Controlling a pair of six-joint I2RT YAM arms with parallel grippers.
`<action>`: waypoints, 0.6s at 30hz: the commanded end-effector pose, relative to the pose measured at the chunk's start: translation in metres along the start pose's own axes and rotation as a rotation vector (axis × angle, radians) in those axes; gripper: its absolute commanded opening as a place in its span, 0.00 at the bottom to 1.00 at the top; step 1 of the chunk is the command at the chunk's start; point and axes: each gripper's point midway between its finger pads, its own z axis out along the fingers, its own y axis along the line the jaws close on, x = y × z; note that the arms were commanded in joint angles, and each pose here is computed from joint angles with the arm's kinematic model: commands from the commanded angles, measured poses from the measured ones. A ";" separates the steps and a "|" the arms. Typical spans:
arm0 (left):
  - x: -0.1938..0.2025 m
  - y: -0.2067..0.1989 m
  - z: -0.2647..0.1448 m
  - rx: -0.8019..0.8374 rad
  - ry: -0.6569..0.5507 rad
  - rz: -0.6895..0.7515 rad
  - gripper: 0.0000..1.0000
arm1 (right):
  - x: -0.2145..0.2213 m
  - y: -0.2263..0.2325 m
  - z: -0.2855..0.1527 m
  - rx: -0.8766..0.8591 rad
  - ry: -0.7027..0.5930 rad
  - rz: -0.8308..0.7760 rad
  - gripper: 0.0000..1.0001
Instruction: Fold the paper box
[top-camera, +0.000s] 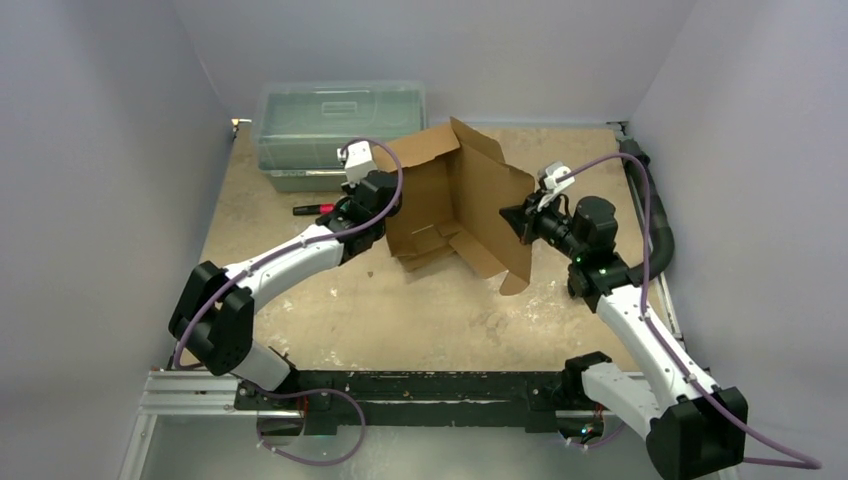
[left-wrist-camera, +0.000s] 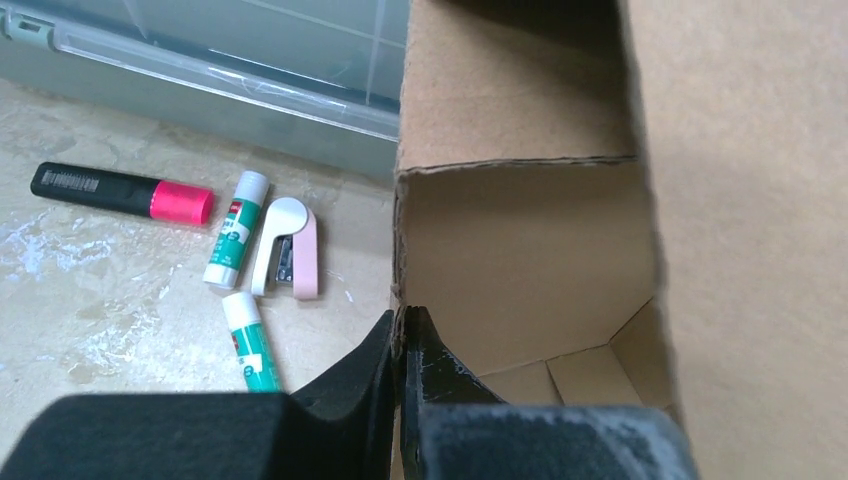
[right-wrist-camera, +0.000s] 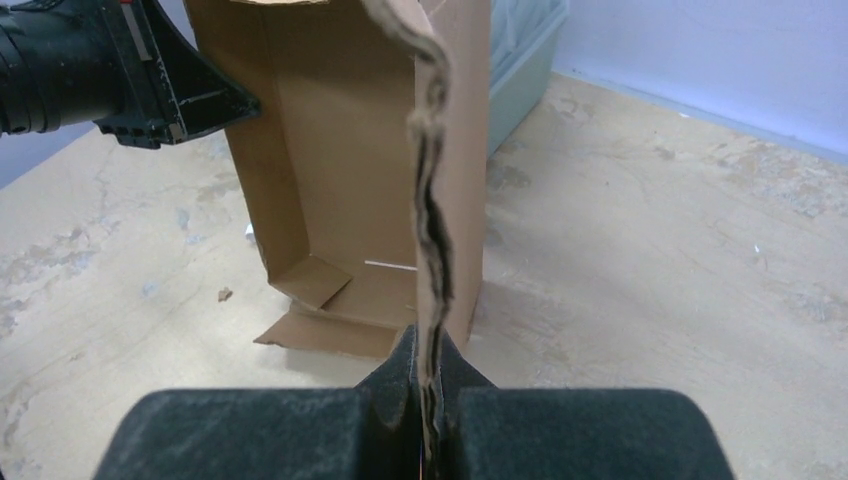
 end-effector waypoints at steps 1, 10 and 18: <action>-0.006 -0.012 0.000 0.047 -0.061 -0.128 0.00 | -0.005 0.006 0.005 -0.044 -0.060 -0.005 0.00; -0.002 -0.036 -0.012 0.182 -0.079 -0.157 0.01 | 0.011 0.012 0.009 -0.097 -0.051 -0.022 0.00; 0.006 -0.032 -0.027 0.253 -0.055 -0.179 0.21 | 0.030 0.006 0.011 -0.077 -0.011 -0.054 0.00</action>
